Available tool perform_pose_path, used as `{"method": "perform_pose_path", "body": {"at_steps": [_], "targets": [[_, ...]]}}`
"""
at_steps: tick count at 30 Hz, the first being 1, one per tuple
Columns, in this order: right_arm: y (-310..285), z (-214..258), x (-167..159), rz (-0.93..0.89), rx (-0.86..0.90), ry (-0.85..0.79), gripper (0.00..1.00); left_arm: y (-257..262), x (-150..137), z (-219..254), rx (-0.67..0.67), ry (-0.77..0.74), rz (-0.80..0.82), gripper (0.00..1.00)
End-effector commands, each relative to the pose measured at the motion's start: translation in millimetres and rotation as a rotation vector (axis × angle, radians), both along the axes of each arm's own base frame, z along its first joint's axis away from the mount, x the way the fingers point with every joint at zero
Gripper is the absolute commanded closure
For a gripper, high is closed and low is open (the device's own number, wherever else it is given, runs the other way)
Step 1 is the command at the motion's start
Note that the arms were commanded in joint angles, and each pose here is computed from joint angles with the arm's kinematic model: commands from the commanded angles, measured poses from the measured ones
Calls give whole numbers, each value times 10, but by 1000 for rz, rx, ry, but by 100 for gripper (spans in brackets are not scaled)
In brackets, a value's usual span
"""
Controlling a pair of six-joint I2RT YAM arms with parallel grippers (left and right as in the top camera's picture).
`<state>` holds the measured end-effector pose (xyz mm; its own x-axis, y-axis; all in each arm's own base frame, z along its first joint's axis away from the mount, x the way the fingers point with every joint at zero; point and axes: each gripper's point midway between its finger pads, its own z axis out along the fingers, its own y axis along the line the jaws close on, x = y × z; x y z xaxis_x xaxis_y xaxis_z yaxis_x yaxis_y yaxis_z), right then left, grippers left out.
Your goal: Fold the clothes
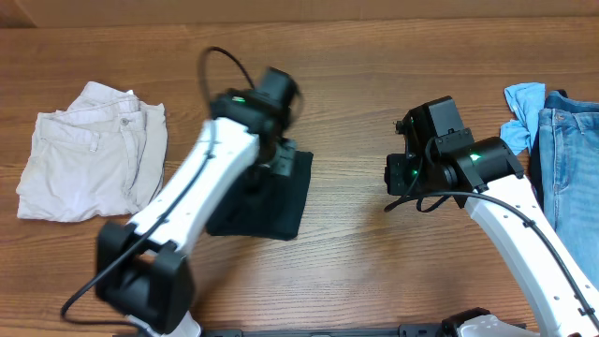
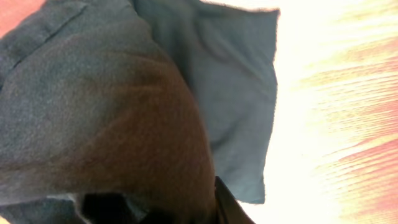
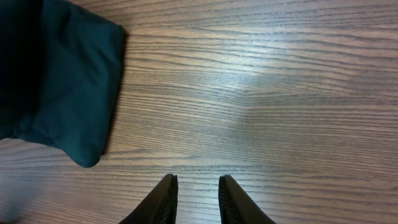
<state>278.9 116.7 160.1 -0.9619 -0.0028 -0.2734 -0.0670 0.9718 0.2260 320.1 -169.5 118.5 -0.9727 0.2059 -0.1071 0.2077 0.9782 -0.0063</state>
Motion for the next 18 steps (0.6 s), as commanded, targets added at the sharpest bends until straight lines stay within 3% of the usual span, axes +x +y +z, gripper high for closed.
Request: {"method": "perform_pose_path", "body": {"at_steps": [1, 5, 10, 15, 18], "targets": [[-22, 42, 22, -1, -7, -14, 74, -276, -45, -184, 37, 4, 77, 57], [-23, 41, 19, -1, -8, -13, 74, -462, -22, 8, -4, -31, 61, 53], [-23, 41, 18, -1, -8, -12, 74, -487, 151, 730, -59, -113, 26, 40], [-29, 34, 0, -1, -10, -4, 72, 623, 190, 967, 207, -89, 249, 33], [-28, 34, 1, -5, -8, -4, 71, 1151, 226, 841, 201, -7, 386, 33]]}}
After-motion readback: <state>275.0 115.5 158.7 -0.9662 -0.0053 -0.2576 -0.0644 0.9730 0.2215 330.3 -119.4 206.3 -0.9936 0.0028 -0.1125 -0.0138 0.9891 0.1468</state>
